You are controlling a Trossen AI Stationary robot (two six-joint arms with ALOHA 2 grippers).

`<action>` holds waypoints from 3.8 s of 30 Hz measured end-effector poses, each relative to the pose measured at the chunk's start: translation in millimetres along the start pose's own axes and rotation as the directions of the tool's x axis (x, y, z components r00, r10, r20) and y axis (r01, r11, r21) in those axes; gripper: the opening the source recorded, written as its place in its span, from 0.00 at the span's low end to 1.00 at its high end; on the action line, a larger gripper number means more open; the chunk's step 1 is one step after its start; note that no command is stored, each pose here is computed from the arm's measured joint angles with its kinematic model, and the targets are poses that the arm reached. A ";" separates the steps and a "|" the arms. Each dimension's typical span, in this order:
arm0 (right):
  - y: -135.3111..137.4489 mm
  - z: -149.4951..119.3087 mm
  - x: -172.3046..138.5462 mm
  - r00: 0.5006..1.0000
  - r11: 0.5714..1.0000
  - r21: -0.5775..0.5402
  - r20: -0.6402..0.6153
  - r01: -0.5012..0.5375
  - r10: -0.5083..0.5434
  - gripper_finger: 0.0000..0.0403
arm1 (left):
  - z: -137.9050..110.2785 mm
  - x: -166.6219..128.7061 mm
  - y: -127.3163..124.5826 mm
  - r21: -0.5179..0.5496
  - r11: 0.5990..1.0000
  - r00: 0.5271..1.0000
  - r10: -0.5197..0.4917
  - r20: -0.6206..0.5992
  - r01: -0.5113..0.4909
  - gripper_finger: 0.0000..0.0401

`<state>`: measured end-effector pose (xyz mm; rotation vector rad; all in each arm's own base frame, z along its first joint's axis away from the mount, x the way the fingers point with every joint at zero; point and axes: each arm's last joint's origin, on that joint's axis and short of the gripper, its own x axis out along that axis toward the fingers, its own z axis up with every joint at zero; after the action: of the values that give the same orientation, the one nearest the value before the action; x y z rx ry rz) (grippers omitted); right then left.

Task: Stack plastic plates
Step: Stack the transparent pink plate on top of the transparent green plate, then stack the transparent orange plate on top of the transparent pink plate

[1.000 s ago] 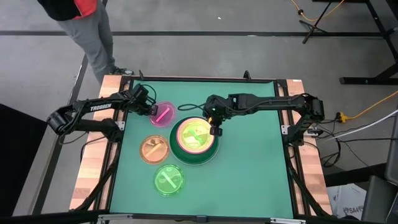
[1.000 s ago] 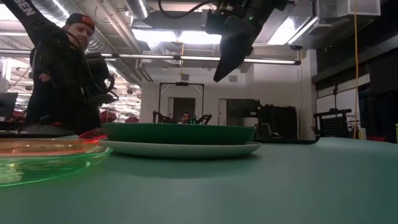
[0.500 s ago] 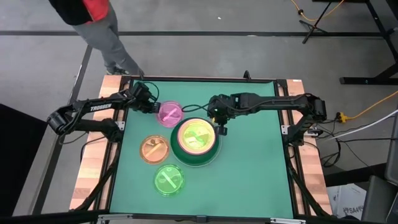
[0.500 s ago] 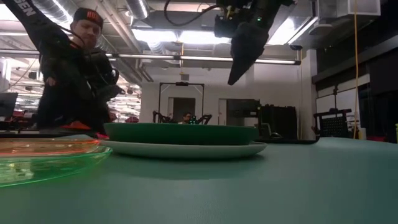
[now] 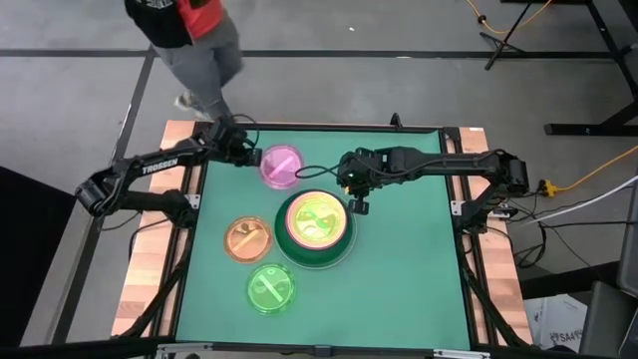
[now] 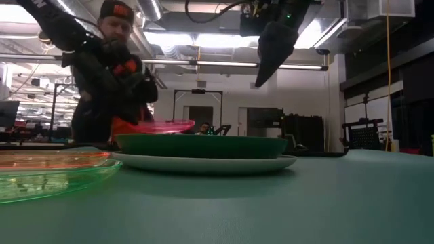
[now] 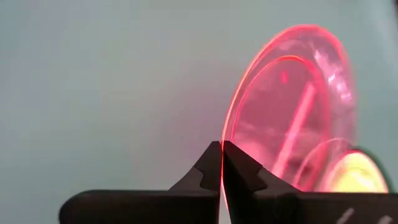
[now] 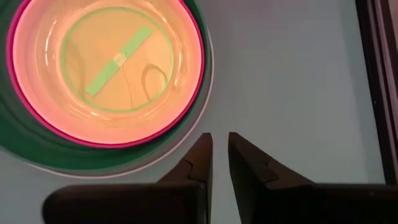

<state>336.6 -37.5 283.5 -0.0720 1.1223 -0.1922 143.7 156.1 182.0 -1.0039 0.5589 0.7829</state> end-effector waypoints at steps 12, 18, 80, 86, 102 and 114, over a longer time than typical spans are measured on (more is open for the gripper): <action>3.4 -13.2 18.3 0.999 1.000 -0.006 -0.037 -0.001 0.001 0.10 | 2.6 -7.3 -51.8 0.066 0.977 0.978 -0.201 -0.047 0.204 0.00; 4.0 -15.3 22.2 0.999 1.000 -0.005 -0.035 -0.001 0.001 0.10 | -17.0 -6.8 -78.6 0.084 0.966 0.967 -0.238 -0.094 0.246 0.00; 4.1 -14.3 22.5 1.000 1.000 -0.011 -0.023 -0.003 0.003 0.10 | -116.5 56.7 -126.6 0.188 0.978 0.990 -0.064 -0.127 0.088 0.05; 4.1 -14.3 22.5 1.000 1.000 -0.011 -0.023 -0.003 0.003 0.10 | -116.5 56.7 -126.6 0.183 0.979 0.990 -0.065 -0.126 0.087 0.14; 4.1 -14.5 22.5 1.000 1.000 -0.011 -0.025 -0.004 0.003 0.10 | -114.9 56.5 -130.2 0.182 0.976 0.988 -0.103 -0.111 0.122 0.20; 4.1 -14.7 22.5 1.000 1.000 -0.011 -0.027 -0.004 0.004 0.10 | -111.4 46.8 -128.8 0.305 0.945 0.990 -0.091 -0.108 0.121 0.19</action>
<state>333.3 -37.1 256.5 -0.0776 1.1506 -0.1839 267.3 30.9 166.5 -0.7728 0.6796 0.5332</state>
